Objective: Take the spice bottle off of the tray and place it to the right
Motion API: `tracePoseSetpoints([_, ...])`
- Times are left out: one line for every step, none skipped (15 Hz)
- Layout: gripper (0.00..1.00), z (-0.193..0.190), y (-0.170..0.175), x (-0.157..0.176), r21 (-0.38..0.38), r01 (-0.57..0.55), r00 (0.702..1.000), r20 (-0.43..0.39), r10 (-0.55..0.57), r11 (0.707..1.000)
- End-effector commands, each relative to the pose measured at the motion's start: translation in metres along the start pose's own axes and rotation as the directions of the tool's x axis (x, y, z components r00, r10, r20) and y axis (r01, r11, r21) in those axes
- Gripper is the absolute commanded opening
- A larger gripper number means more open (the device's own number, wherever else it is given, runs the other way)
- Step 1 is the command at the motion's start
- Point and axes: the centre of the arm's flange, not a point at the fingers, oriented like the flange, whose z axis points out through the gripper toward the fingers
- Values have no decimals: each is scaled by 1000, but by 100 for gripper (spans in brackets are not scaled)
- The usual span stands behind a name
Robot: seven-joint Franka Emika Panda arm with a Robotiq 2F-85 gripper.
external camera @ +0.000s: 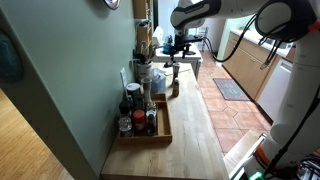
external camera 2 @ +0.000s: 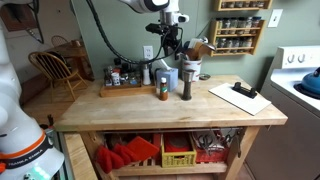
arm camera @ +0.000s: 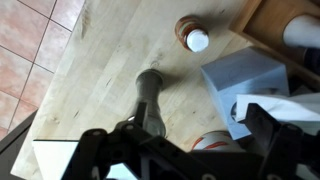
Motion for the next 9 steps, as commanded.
tracePoseSetpoints([100, -24, -29, -57, -6, 193, 980, 51, -192, 981])
tracePoseSetpoints([100, -29, -39, -67, -5, 244, 968, 64, -244, 970])
tracePoseSetpoints([100, -33, -50, -75, 0, 296, 952, 77, -295, 955])
tracePoseSetpoints([100, -32, -60, -82, -6, 342, 935, 98, -340, 940])
tracePoseSetpoints([100, -34, -70, -89, -5, 390, 915, 113, -387, 921])
tracePoseSetpoints([100, -32, -81, -97, -6, 434, 893, 136, -429, 901])
tracePoseSetpoints([100, -37, -72, -68, 8, 350, 932, 98, -350, 937])
tracePoseSetpoints([100, -36, -80, -75, 9, 381, 919, 111, -380, 925])
tracePoseSetpoints([100, -36, -86, -80, 8, 398, 911, 116, -396, 917])
